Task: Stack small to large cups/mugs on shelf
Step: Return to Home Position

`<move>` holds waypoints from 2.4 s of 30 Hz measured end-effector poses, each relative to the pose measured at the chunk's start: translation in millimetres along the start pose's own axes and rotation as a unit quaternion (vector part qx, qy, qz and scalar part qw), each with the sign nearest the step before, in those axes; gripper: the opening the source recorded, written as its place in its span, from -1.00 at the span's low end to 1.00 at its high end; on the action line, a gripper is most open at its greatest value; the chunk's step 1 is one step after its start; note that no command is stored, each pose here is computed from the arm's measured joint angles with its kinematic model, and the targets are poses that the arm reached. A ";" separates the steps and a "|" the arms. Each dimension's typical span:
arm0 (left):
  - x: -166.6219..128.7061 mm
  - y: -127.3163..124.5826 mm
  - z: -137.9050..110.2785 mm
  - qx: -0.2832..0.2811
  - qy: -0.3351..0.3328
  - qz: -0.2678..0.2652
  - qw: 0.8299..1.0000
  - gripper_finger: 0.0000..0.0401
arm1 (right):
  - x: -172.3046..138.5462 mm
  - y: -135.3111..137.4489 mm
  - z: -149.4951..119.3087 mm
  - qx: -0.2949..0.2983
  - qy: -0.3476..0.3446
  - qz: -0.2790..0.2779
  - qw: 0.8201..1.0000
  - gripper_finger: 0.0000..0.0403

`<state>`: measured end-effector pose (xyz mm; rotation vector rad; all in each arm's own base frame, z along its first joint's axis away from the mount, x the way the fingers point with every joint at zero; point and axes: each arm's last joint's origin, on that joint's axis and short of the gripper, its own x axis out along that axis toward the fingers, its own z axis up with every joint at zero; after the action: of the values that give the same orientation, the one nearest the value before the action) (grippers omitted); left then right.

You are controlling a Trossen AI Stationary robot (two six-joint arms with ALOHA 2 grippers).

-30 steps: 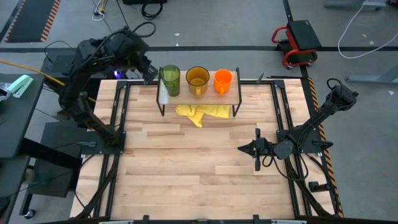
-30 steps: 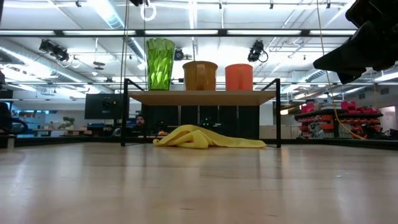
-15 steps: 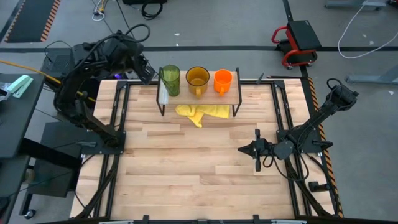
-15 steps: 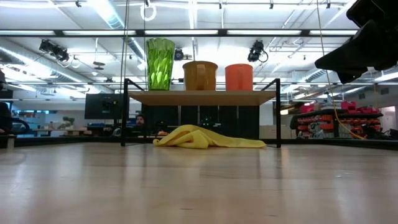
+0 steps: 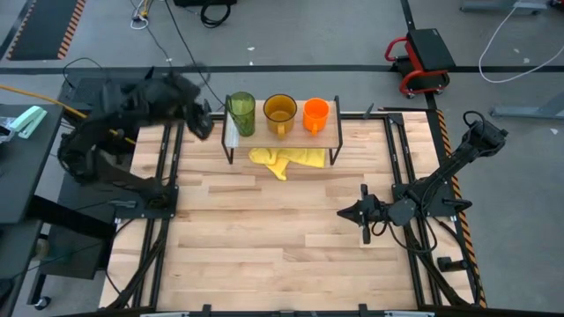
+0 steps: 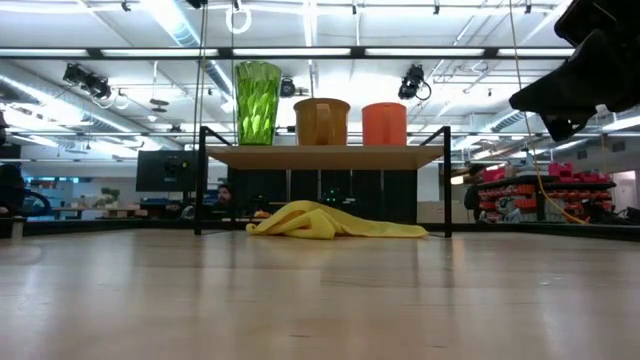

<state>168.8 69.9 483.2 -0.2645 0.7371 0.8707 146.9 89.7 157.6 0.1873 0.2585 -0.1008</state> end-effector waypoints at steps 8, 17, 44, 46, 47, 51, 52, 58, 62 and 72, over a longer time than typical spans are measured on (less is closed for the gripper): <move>20.5 -27.7 -49.0 0.045 -0.104 -0.195 0.974 -0.50 | -2.8 10.8 21.2 0.001 -0.078 0.092 0.993 -0.91; 56.6 -33.9 -98.0 0.072 -0.161 -0.259 0.950 -0.50 | -25.8 7.7 49.1 -0.042 -0.186 0.188 0.963 -0.90; 49.0 20.8 -198.5 0.015 -0.339 -0.368 0.866 -0.50 | -94.7 -39.7 82.2 -0.020 -0.296 0.214 0.931 -0.91; 50.4 21.1 -201.8 0.016 -0.341 -0.374 0.862 -0.52 | -101.6 -42.3 90.9 -0.020 -0.297 0.214 0.930 -0.91; 51.3 21.3 -203.9 0.017 -0.342 -0.376 0.861 -0.52 | -104.9 -43.4 95.4 -0.021 -0.295 0.214 0.931 -0.91; 53.1 23.8 -211.1 0.019 -0.350 -0.376 0.858 -0.53 | -115.5 -46.8 110.0 -0.024 -0.291 0.213 0.932 -0.91; 52.5 25.2 -212.7 0.020 -0.355 -0.374 0.856 -0.52 | -117.6 -47.5 112.8 -0.021 -0.295 0.214 0.931 -0.91; 41.5 37.5 -221.5 0.000 -0.386 -0.382 0.840 -0.50 | -109.5 -44.7 101.8 -0.018 -0.274 0.218 0.936 -0.91; 40.0 42.4 -229.0 -0.005 -0.379 -0.384 0.842 -0.52 | -101.5 -42.6 89.6 0.000 -0.288 0.223 0.931 -0.91; 51.0 38.6 -236.1 -0.008 -0.373 -0.387 0.843 -0.50 | -85.5 -40.4 60.8 0.005 -0.294 0.224 0.929 -0.91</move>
<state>47.7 8.2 279.8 -0.1876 -0.1386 0.1482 74.5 44.7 230.9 0.2129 -0.3869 0.2957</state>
